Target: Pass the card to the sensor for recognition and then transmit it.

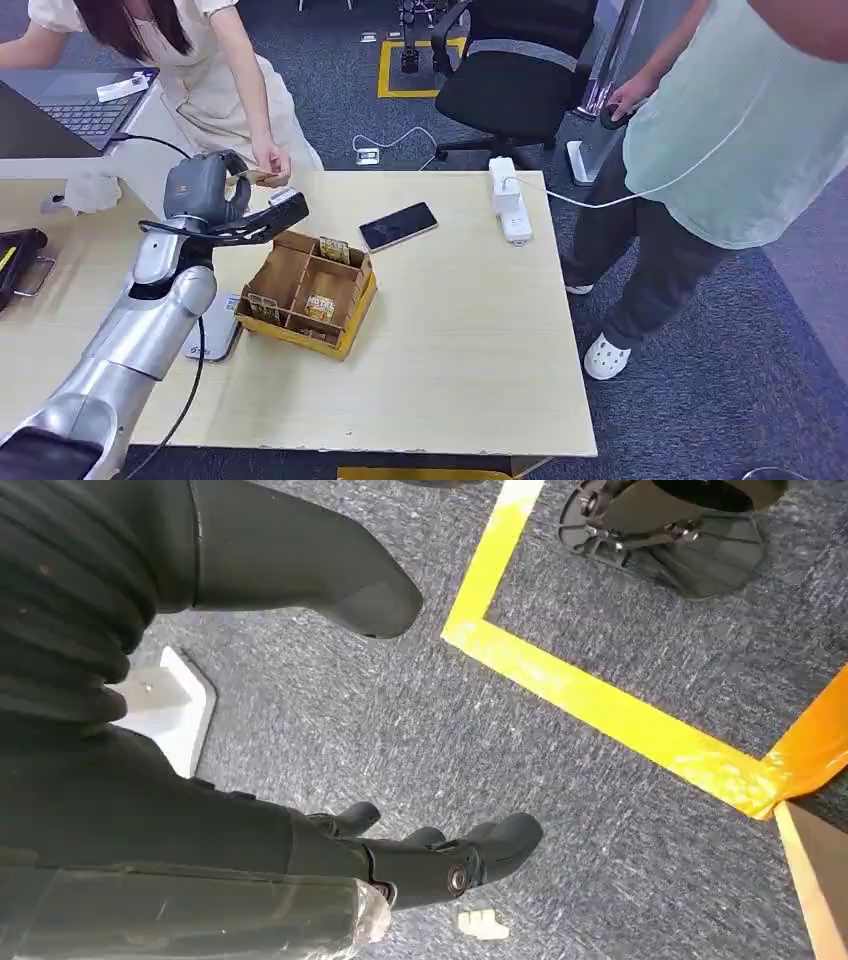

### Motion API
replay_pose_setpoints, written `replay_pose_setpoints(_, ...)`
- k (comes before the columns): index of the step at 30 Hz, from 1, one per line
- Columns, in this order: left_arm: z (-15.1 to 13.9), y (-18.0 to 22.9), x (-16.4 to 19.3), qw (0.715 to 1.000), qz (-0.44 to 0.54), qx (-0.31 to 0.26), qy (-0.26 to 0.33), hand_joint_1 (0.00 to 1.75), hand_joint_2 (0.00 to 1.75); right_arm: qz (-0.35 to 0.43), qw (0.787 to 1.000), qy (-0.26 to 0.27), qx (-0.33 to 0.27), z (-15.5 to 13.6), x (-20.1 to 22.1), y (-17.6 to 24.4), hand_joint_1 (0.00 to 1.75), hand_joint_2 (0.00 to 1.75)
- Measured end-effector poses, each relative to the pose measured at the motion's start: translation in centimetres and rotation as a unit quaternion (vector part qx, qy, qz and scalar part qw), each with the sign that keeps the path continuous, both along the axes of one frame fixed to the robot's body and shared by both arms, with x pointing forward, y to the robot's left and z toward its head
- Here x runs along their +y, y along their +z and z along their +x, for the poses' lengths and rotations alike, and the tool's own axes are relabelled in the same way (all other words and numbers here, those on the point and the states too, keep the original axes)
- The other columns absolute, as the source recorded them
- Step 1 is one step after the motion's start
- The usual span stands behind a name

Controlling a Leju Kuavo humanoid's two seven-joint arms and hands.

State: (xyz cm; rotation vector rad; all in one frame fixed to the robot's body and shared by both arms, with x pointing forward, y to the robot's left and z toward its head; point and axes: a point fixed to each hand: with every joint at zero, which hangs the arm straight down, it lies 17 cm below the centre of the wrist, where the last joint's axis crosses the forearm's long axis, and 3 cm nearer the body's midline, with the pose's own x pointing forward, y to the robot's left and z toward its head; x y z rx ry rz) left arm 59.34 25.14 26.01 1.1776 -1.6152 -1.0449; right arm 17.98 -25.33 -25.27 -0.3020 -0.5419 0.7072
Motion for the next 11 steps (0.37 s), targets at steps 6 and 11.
replay_pose_setpoints(6, 0.1, -0.1, 0.1, 1.0, 0.001, 0.001, 0.0, 0.0, 1.75, 0.0, 1.0, 0.0, 0.0, 0.0, 0.0, 0.0, 0.0, 1.75)
replay_pose_setpoints(11, 0.4, -0.3, 1.3, 1.0, 0.001, 0.003, 0.015, 0.0, 1.75, 0.0, 1.0, -0.002, -0.002, 0.0, 0.0, 0.0, 0.0, 1.75)
